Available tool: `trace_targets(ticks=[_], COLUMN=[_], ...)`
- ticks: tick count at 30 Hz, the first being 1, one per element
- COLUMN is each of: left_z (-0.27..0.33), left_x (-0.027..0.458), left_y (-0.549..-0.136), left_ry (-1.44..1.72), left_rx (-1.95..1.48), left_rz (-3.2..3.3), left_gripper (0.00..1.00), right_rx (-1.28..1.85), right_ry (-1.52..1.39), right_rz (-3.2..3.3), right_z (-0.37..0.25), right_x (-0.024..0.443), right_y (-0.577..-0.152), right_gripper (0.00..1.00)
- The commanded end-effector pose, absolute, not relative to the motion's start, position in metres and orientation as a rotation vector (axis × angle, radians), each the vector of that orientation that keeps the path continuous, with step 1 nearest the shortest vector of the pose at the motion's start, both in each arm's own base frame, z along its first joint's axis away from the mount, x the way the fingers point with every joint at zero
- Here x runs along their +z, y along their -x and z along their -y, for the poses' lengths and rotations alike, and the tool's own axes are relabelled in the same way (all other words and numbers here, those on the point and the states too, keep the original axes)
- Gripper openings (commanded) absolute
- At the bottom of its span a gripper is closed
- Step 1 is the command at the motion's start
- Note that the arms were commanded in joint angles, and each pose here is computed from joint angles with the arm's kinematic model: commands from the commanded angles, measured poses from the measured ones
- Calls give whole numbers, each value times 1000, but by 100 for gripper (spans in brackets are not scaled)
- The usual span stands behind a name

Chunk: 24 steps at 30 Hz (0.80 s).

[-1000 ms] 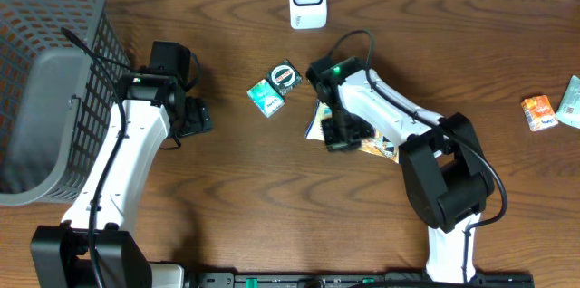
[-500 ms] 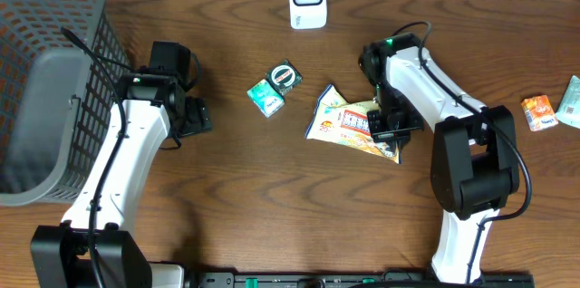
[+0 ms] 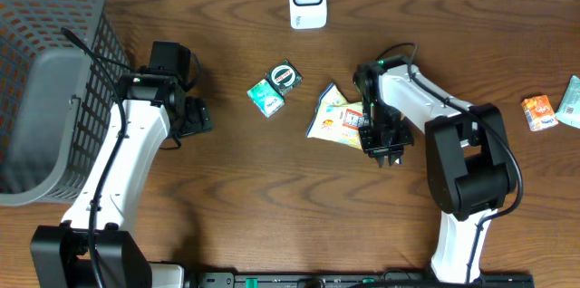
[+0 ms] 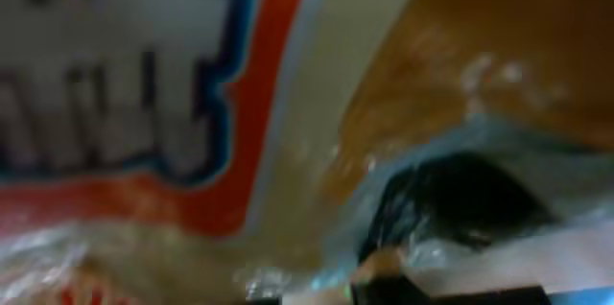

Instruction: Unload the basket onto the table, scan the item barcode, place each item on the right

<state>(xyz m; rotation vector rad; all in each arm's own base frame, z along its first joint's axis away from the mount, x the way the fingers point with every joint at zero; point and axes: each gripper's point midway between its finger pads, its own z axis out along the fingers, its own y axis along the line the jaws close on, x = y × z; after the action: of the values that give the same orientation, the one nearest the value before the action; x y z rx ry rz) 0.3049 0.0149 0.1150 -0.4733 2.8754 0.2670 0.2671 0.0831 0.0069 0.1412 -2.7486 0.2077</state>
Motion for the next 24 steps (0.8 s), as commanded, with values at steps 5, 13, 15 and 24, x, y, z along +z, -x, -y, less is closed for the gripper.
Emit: trace_targets(ticks=[5, 13, 15, 24], left_z=[-19, -19, -19, -19], left_x=[114, 114, 115, 114], left_y=[-303, -303, -303, -303], left_ry=[498, 498, 498, 498], left_rx=[296, 296, 296, 296], left_rz=[-2870, -2870, -2869, -2870], left_gripper=[98, 98, 98, 98], right_rx=[301, -503, -716, -801], right_ry=[57, 120, 78, -78], right_rz=[3015, 3255, 3243, 3202], right_z=[-63, -139, -160, -206], right_x=[-3, 64, 86, 87], right_y=[-334, -434, -444, -428], right_gripper=[56, 67, 67, 57])
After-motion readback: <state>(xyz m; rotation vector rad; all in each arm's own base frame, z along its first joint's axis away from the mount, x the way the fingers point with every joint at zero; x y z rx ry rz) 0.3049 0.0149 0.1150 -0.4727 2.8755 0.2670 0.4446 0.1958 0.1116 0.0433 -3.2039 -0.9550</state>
